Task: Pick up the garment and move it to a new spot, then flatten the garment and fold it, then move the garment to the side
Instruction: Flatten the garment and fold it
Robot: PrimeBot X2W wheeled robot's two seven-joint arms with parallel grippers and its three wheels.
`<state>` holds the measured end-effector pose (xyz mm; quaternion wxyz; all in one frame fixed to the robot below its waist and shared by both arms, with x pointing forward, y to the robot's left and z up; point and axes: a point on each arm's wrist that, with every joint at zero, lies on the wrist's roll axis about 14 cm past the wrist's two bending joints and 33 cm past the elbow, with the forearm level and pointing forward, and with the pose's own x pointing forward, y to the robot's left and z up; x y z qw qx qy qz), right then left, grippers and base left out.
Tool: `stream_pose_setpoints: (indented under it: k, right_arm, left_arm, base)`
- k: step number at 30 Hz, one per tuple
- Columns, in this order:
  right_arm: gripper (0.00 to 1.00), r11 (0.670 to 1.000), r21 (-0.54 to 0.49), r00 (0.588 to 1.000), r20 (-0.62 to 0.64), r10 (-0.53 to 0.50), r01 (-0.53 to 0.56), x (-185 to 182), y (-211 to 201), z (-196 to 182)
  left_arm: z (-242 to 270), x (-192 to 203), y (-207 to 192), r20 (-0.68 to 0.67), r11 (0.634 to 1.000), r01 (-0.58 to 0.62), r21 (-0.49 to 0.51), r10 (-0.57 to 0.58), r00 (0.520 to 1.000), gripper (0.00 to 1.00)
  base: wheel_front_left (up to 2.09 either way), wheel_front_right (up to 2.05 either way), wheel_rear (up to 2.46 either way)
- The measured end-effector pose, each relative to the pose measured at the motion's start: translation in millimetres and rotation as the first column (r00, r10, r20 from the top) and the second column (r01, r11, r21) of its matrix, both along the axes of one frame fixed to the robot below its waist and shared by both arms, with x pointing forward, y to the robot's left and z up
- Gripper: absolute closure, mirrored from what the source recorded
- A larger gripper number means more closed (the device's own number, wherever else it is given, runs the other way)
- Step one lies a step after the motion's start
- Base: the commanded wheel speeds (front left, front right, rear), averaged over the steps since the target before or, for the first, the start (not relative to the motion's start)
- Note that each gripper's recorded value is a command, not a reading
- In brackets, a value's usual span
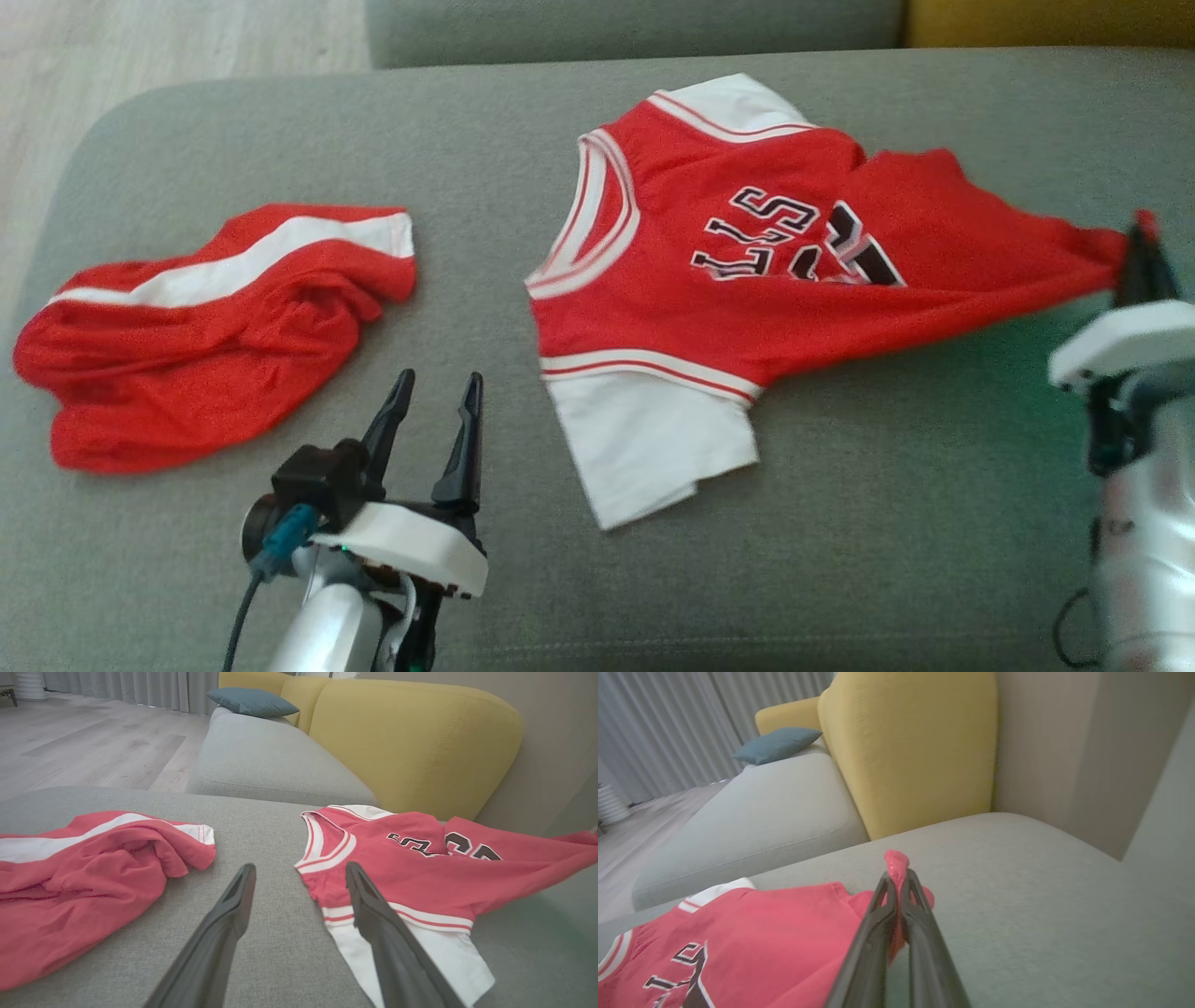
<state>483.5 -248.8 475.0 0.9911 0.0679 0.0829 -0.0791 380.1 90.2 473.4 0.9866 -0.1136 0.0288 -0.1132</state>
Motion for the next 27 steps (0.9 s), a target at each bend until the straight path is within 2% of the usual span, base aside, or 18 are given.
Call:
stream_pose_setpoints:
  k: [2,4,7,12,14,15,18,23,27]
  right_arm:
    - [1.0,0.996,-0.015,0.996,0.02,-0.09,0.091,-20,-34,8]
    - [1.0,0.991,-0.02,0.991,0.035,-0.131,0.131,-30,-48,15]
    - [1.0,0.989,-0.017,0.989,0.016,-0.149,0.15,-42,-51,13]
    - [1.0,0.984,-0.033,0.981,-0.077,-0.176,0.174,-78,-56,-17]
    - [1.0,0.983,0.002,0.977,-0.108,-0.185,0.186,-91,-57,-30]
    - [0.0,0.984,0.009,0.977,-0.117,-0.178,0.18,-96,-54,-34]
    - [0.0,0.989,0.008,0.983,-0.111,-0.144,0.146,-102,-44,-36]
    - [0.0,0.999,-0.026,0.999,0.029,-0.029,0.03,-86,-10,-3]
    - [0.0,0.997,-0.032,0.991,0.115,0.067,-0.064,-80,22,16]
  left_arm:
    - [5,2,-5,0.015,1.0,0.015,-0.002,-0.015,1.0,0.0]
    - [7,3,-9,0.022,1.0,0.027,-0.003,-0.027,0.999,0.0]
    - [9,3,-13,0.028,0.999,0.038,-0.005,-0.038,0.999,0.0]
    - [10,2,-15,0.031,0.999,0.045,-0.005,-0.045,0.999,0.0]
    - [11,0,-15,0.032,0.999,0.045,-0.005,-0.045,0.998,0.0]
    - [10,-1,-15,0.029,0.999,0.043,-0.005,-0.043,0.999,0.0]
    - [6,-7,-14,0.016,0.999,0.041,-0.004,-0.041,0.999,0.0]
    - [7,-10,-12,0.021,0.999,0.038,-0.003,-0.038,0.999,0.0]
    - [9,-12,-9,0.027,1.0,0.029,-0.003,-0.029,0.999,0.0]
  base:
    - [0.0,0.0,0.0]
    - [0.0,0.0,0.0]
    - [0.0,0.0,0.0]
    - [0.0,0.0,0.0]
    - [0.0,0.0,0.0]
    - [0.0,0.0,0.0]
    - [0.0,0.0,0.0]
    - [0.0,0.0,0.0]
    - [0.0,0.0,0.0]
